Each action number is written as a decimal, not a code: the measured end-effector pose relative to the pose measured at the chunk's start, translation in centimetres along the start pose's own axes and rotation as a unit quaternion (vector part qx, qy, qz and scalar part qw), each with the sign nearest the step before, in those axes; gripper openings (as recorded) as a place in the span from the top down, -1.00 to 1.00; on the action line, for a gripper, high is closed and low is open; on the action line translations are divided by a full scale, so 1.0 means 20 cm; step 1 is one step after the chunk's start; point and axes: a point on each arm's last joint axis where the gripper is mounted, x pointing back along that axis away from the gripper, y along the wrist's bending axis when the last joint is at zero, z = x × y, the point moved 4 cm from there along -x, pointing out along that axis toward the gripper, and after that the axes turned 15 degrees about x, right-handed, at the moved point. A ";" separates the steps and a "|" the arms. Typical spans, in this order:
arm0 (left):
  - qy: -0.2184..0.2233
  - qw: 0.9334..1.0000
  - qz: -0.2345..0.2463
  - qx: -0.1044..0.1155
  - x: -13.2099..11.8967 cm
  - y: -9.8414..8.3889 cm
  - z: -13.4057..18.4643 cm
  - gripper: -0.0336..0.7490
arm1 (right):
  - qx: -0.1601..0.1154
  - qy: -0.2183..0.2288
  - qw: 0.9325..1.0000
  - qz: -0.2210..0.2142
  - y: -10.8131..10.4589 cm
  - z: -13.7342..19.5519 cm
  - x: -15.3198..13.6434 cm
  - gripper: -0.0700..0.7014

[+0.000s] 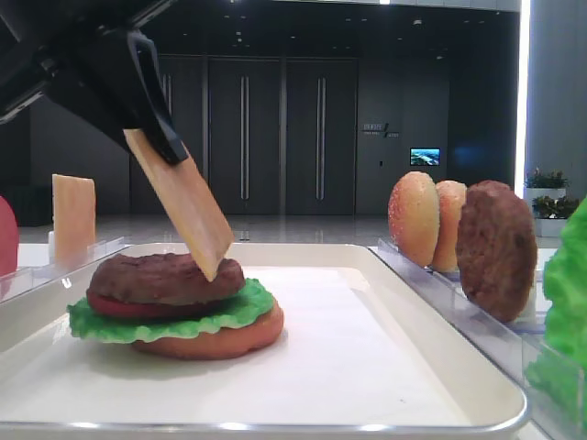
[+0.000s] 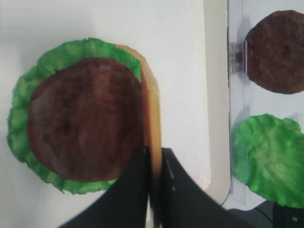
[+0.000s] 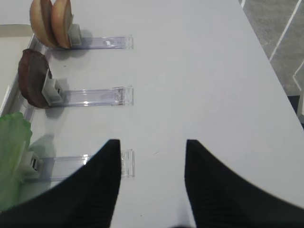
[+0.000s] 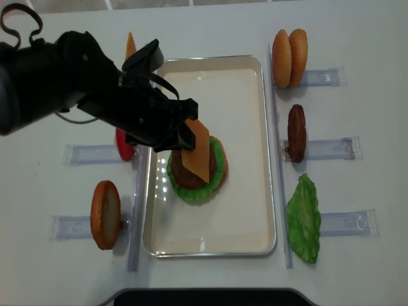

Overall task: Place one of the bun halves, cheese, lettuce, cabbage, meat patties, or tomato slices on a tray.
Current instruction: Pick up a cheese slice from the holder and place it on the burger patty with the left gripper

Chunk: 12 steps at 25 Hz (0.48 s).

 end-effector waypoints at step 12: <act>0.026 0.999 -0.026 0.001 -0.08 0.05 0.01 0.81 | 0.000 0.000 1.000 0.000 0.00 0.00 0.00 0.02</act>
